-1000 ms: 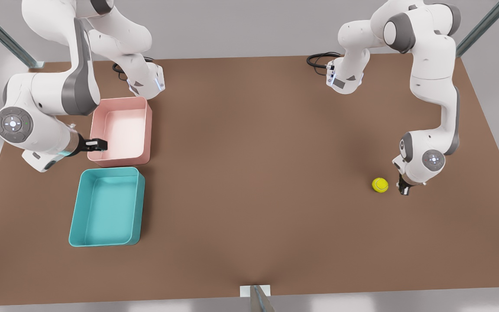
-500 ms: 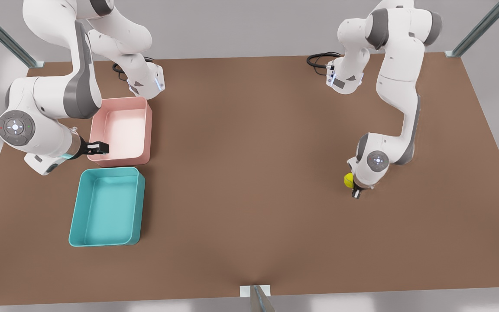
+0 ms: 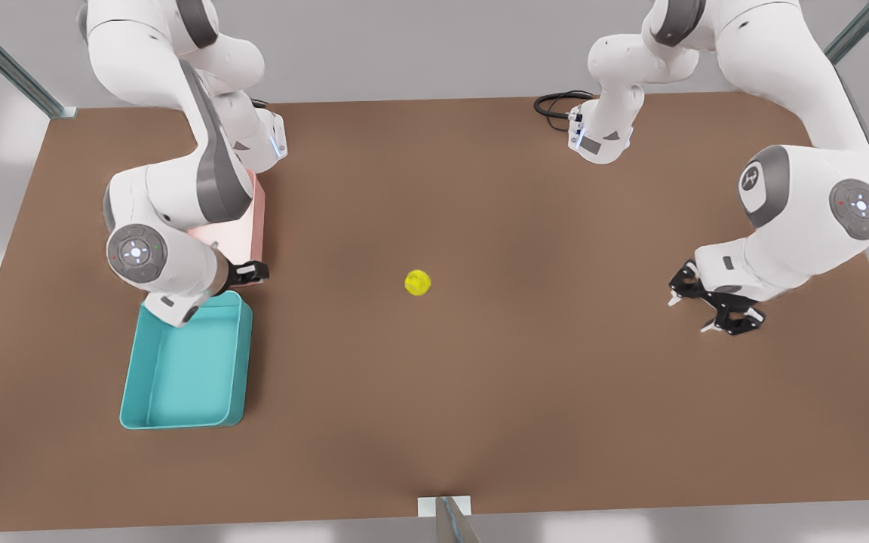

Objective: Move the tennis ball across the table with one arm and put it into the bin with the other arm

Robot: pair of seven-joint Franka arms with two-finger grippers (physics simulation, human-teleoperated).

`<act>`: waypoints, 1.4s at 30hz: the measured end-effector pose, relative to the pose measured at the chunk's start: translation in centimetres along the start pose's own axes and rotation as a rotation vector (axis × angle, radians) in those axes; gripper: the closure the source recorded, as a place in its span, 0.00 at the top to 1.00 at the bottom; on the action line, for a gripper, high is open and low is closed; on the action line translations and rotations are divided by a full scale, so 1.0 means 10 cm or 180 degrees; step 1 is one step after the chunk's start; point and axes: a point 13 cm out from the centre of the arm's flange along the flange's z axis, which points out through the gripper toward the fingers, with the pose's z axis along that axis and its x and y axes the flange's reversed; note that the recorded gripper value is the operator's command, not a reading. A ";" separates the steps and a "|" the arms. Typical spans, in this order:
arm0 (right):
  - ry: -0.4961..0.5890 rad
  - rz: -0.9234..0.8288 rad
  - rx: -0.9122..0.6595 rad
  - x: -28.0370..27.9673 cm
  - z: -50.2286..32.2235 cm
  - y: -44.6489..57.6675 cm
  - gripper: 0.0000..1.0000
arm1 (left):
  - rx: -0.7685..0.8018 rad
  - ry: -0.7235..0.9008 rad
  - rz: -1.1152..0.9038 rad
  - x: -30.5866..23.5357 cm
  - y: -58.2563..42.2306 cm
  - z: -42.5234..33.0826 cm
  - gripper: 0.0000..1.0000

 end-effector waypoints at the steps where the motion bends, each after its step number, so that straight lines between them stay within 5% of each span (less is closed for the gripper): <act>1: 0.0017 -0.0050 0.0013 -0.05 0.10 0.21 1.00 | 0.0068 0.0122 -0.0156 0.06 -0.11 0.00 1.00; 14: 0.0118 0.0442 0.0001 -0.84 1.67 0.85 1.00 | 0.0225 0.0864 -0.1829 0.58 -0.47 -0.01 1.00; 24: -0.0055 0.0668 0.0062 0.05 2.75 1.35 1.00 | 0.0164 0.1020 -0.2451 0.62 -0.59 0.00 1.00; 31: -0.0476 0.0730 -0.0064 0.03 2.85 1.83 1.00 | 0.0122 0.1068 -0.2760 0.64 -0.57 0.05 1.00; 42: -0.0574 0.0884 0.0073 0.11 3.09 1.63 1.00 | 0.0043 0.1137 -0.3213 0.70 -0.54 0.05 1.00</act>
